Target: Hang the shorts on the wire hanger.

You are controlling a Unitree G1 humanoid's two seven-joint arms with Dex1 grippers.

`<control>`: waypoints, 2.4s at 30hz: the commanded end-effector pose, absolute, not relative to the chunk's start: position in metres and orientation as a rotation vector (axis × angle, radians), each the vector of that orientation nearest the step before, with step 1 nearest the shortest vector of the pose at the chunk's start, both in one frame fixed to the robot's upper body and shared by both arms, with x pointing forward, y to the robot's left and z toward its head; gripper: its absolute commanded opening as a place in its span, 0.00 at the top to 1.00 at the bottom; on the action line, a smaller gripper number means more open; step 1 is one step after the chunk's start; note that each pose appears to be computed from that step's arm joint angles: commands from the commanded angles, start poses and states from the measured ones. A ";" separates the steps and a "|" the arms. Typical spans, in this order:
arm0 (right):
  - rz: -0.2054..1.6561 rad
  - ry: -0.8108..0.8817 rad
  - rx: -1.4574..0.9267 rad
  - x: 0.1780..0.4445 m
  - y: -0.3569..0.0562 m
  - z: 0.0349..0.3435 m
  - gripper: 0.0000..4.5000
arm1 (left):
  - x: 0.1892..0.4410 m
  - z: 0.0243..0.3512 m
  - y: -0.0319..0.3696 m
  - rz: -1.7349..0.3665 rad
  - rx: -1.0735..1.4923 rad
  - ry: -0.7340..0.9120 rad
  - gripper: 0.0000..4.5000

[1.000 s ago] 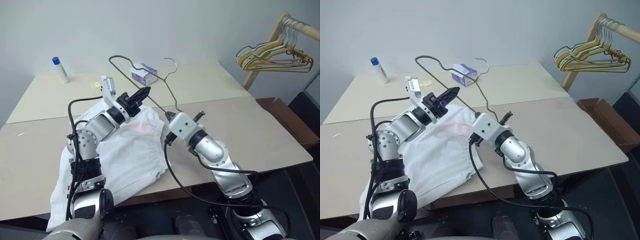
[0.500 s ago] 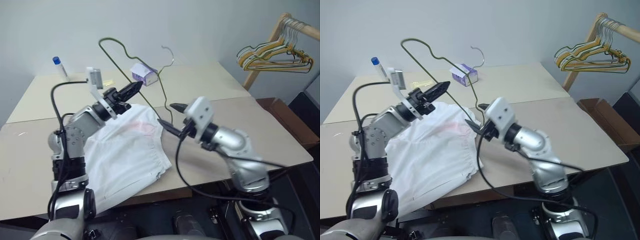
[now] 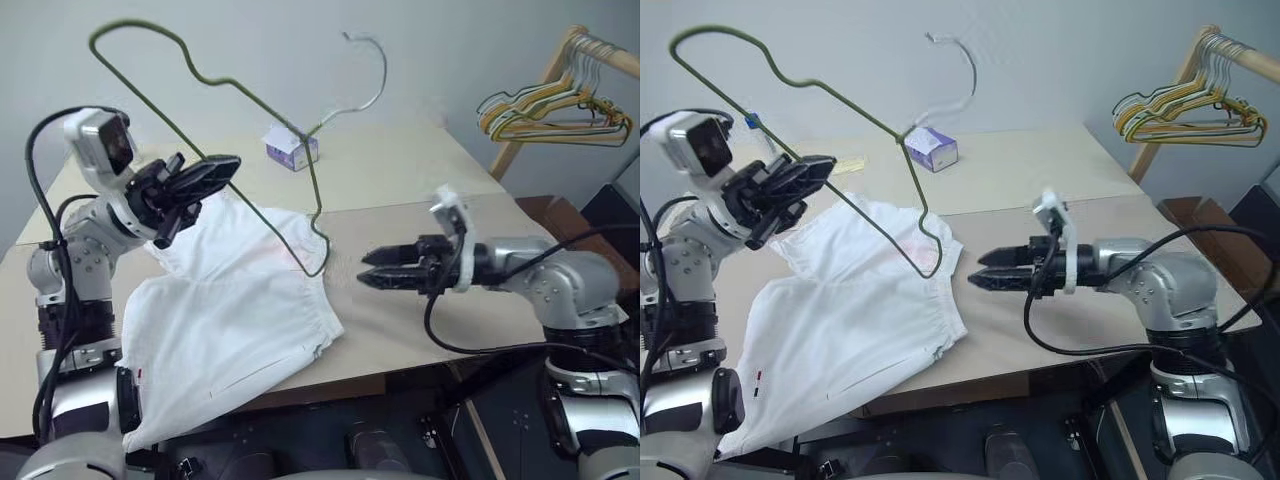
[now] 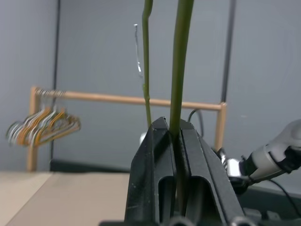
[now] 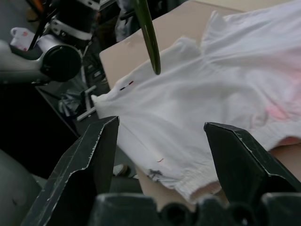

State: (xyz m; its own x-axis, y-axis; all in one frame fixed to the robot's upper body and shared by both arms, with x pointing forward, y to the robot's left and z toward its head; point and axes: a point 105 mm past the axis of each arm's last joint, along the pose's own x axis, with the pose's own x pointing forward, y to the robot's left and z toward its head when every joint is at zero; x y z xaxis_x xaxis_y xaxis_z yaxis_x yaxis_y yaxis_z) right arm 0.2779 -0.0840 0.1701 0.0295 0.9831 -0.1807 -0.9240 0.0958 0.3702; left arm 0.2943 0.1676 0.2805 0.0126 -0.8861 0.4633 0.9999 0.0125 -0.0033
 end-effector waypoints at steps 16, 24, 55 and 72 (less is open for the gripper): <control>1.612 0.311 0.189 0.280 -0.042 0.212 0.22 | 0.289 0.285 0.162 -1.563 -0.391 -0.455 1.00; 1.592 0.318 0.198 0.283 -0.040 0.213 0.41 | 0.292 0.281 0.159 -1.553 -0.405 -0.466 1.00; 1.172 0.574 0.357 0.291 -0.118 0.173 1.00 | 0.307 0.150 0.216 -1.105 0.366 0.194 0.01; 0.840 1.194 0.570 0.239 -0.207 0.084 1.00 | 0.275 0.138 0.202 -1.247 0.559 0.267 0.01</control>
